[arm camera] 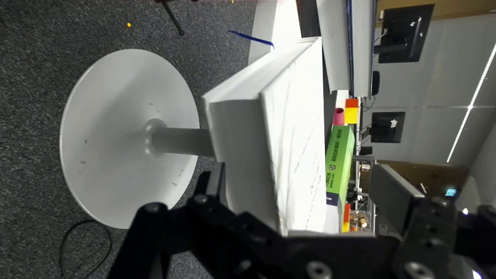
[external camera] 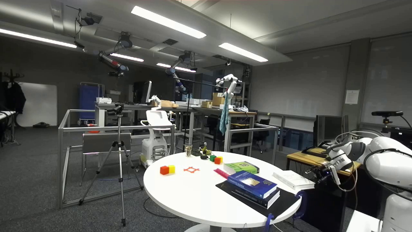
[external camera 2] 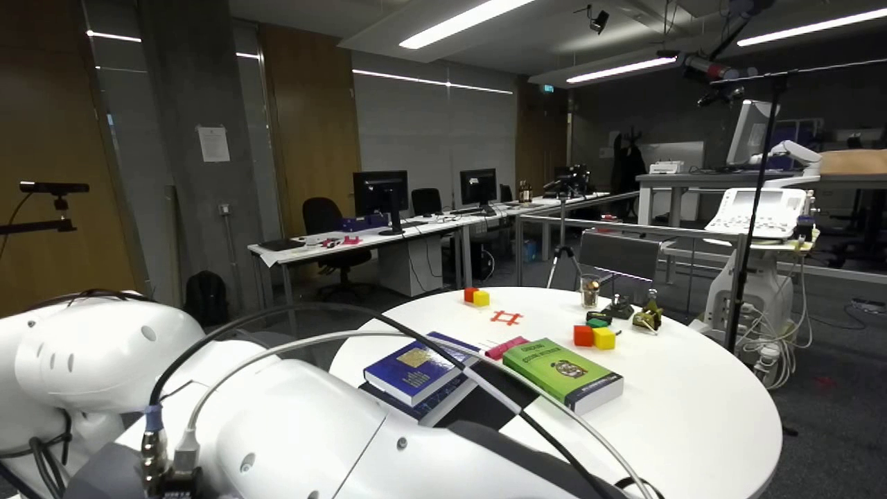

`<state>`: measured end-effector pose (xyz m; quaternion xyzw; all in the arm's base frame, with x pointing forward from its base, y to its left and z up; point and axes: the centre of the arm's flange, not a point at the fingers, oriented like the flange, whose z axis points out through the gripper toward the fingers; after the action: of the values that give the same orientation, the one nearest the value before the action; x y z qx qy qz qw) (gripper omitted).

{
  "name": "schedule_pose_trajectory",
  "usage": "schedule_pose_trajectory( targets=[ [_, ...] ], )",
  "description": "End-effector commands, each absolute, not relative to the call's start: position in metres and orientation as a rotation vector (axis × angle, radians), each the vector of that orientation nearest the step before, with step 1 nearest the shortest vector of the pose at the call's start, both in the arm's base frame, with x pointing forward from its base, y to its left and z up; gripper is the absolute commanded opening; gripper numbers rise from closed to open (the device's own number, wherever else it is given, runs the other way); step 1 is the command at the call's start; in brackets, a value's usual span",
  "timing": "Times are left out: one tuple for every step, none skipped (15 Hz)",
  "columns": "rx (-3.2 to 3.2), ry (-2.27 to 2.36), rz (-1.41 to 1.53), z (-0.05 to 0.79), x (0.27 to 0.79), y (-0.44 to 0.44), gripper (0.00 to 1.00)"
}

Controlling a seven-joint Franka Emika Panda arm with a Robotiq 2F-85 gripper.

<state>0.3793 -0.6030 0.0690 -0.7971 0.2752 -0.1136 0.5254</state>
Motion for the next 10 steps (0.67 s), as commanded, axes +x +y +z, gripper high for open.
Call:
schedule_pose_trajectory(
  targets=[
    [-1.847,0.617,-0.317,0.065,0.386,-0.627,1.00],
    [-1.843,0.615,-0.317,0.062,0.386,-0.627,1.00],
    [-1.843,0.610,-0.318,0.060,0.387,-0.627,1.00],
    [-1.841,0.608,-0.319,0.057,0.387,-0.626,1.00],
    [-1.841,0.611,-0.316,0.054,0.388,-0.626,1.00],
    [-1.849,0.612,-0.324,0.050,0.389,-0.626,1.00],
    [-1.854,0.611,-0.330,0.045,0.390,-0.625,1.00],
    [-1.854,0.611,-0.323,0.042,0.390,-0.623,1.00],
    [-1.853,0.605,-0.326,0.040,0.390,-0.621,1.00],
    [-1.853,0.600,-0.327,0.038,0.390,-0.620,1.00]
  ],
)
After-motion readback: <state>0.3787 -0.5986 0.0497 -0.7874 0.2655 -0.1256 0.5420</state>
